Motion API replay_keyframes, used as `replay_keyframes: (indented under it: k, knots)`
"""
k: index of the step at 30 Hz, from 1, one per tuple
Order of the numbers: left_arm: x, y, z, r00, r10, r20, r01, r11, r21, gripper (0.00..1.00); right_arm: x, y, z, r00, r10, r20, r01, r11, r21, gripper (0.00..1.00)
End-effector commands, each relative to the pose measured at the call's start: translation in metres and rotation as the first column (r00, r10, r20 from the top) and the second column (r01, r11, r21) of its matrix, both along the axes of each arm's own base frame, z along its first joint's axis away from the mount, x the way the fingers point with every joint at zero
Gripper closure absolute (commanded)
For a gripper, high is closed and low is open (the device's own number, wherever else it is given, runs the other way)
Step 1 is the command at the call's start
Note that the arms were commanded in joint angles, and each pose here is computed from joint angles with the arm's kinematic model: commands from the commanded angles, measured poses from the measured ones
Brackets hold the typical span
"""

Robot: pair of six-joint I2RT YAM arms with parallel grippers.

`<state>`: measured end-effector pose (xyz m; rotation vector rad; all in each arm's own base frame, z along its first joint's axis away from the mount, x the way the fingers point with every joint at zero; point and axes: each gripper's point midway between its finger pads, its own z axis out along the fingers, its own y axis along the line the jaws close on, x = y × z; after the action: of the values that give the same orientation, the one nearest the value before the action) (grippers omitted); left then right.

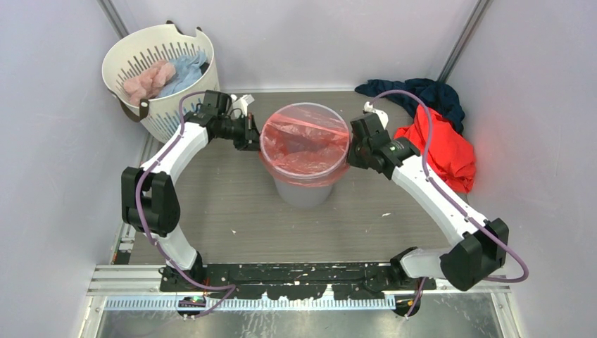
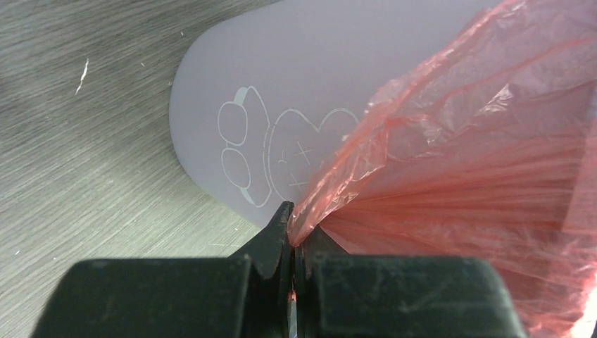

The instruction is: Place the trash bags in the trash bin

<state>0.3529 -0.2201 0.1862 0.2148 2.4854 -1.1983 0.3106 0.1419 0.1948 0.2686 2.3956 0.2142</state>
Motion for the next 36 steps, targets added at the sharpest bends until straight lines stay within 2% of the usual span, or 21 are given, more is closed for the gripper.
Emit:
replay_keyframes:
  k: [1, 17, 21, 22, 23, 24, 26, 30, 33, 36]
  knots:
    - [-0.011, -0.008, 0.021, 0.998, -0.047, 0.05, 0.05, 0.998, -0.05, 1.0, -0.033, 0.021, -0.004, 0.996, 0.085, -0.038, -0.083, 0.995, 0.056, 0.99]
    - [-0.035, -0.003, 0.024, 0.996, -0.067, 0.056, 0.07, 0.996, -0.053, 0.99, -0.109, 0.071, 0.004, 0.973, 0.23, 0.004, -0.23, 0.972, 0.041, 0.99]
    - [-0.043, 0.001, 0.02, 0.997, -0.053, 0.059, 0.056, 0.998, -0.042, 0.99, -0.12, 0.071, 0.006, 0.973, 0.229, 0.008, -0.229, 0.973, 0.04, 0.99]
    - [-0.043, 0.002, 0.018, 0.997, -0.046, 0.059, 0.048, 0.998, -0.033, 0.98, -0.12, 0.066, 0.006, 0.978, 0.21, 0.007, -0.21, 0.977, 0.026, 0.92]
    - [-0.042, 0.003, 0.017, 0.997, -0.036, 0.062, 0.038, 0.999, -0.022, 0.95, -0.119, 0.057, 0.009, 0.983, 0.183, 0.011, -0.183, 0.983, 0.003, 0.8]
    - [-0.04, 0.005, 0.016, 0.998, -0.027, 0.061, 0.028, 1.0, -0.009, 0.88, -0.118, 0.049, 0.013, 0.987, 0.157, 0.024, -0.156, 0.987, -0.019, 0.71]
    - [-0.037, 0.007, 0.015, 0.998, -0.012, 0.054, 0.012, 1.0, 0.012, 0.81, -0.116, 0.033, 0.025, 0.992, 0.116, 0.049, -0.113, 0.992, -0.054, 0.59]
    - [-0.026, 0.013, 0.018, 0.997, 0.038, 0.073, -0.042, 0.998, 0.056, 0.75, -0.115, 0.01, 0.05, 0.991, 0.077, 0.111, -0.066, 0.993, -0.099, 0.47]
    - [-0.021, 0.016, 0.024, 0.994, 0.067, 0.087, -0.072, 0.995, 0.066, 0.7, -0.117, -0.001, 0.066, 0.987, 0.074, 0.143, -0.059, 0.992, -0.11, 0.43]
    - [-0.014, 0.016, 0.034, 0.989, 0.099, 0.107, -0.106, 0.993, 0.061, 0.58, -0.118, -0.013, 0.082, 0.981, 0.078, 0.175, -0.056, 0.991, -0.124, 0.4]
